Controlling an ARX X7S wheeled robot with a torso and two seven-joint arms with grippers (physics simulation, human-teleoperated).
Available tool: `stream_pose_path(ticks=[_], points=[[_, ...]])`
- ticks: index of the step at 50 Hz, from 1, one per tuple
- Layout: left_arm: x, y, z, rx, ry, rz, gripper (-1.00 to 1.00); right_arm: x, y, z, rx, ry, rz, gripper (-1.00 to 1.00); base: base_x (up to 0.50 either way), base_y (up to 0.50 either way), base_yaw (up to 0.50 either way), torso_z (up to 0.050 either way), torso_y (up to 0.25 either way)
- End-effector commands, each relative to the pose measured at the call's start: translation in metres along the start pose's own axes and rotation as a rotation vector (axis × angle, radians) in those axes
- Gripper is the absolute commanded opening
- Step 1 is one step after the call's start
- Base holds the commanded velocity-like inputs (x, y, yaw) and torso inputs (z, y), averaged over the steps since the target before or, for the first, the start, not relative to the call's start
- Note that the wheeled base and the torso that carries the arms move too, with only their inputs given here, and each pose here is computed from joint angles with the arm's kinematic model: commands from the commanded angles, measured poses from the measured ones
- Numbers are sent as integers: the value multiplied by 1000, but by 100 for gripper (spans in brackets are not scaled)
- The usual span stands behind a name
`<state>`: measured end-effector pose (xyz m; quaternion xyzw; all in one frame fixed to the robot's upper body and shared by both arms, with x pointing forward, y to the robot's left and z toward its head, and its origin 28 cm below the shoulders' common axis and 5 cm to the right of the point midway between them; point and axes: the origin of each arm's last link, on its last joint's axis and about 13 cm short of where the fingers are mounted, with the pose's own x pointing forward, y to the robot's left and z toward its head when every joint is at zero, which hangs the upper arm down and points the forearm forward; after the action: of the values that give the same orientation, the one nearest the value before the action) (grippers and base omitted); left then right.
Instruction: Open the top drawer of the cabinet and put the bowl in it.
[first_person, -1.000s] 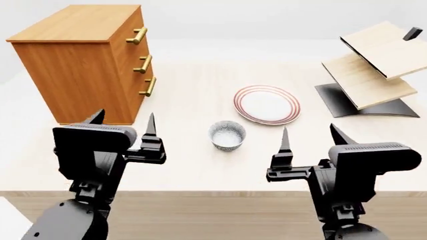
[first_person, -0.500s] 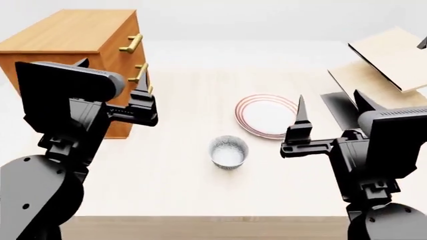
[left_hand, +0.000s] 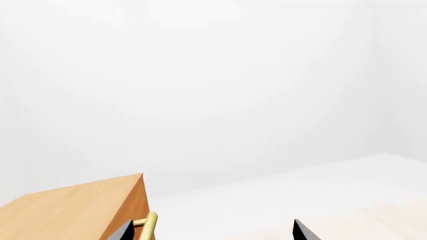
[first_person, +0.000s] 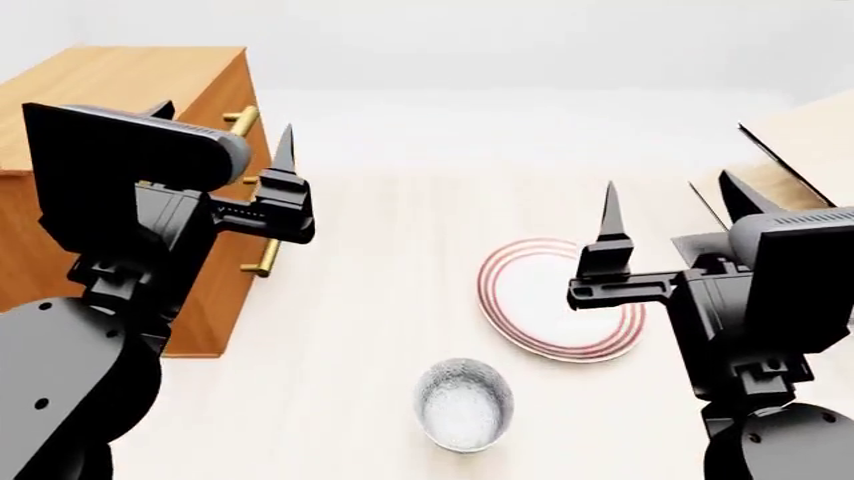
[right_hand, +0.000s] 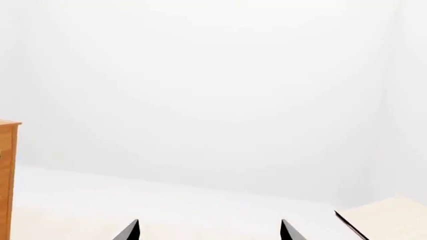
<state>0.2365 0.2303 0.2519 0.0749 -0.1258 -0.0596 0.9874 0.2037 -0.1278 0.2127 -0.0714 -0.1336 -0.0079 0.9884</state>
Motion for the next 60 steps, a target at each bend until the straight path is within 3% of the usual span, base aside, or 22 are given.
stream_pose_path(ticks=[1, 22, 31, 46, 60], points=[[0, 0, 1, 5, -2, -1, 100, 0, 0, 0, -3, -4, -1, 100, 500, 0, 0, 0, 0], [0, 0, 4, 16, -6, -3, 100, -1, 0, 1, -7, -8, -2, 100, 499, 0, 0, 0, 1], [4, 1, 6, 52, 0, -4, 100, -1, 0, 1, -6, -11, -7, 100, 50, 0, 0, 0, 0], [34, 3, 12, 371, 65, 10, 100, -2, 2, -2, -5, -6, 1, 100, 0, 0, 0, 0, 0], [62, 6, 7, 539, 140, -10, 100, -2, 1, -4, -4, -5, 1, 100, 0, 0, 0, 0, 0]])
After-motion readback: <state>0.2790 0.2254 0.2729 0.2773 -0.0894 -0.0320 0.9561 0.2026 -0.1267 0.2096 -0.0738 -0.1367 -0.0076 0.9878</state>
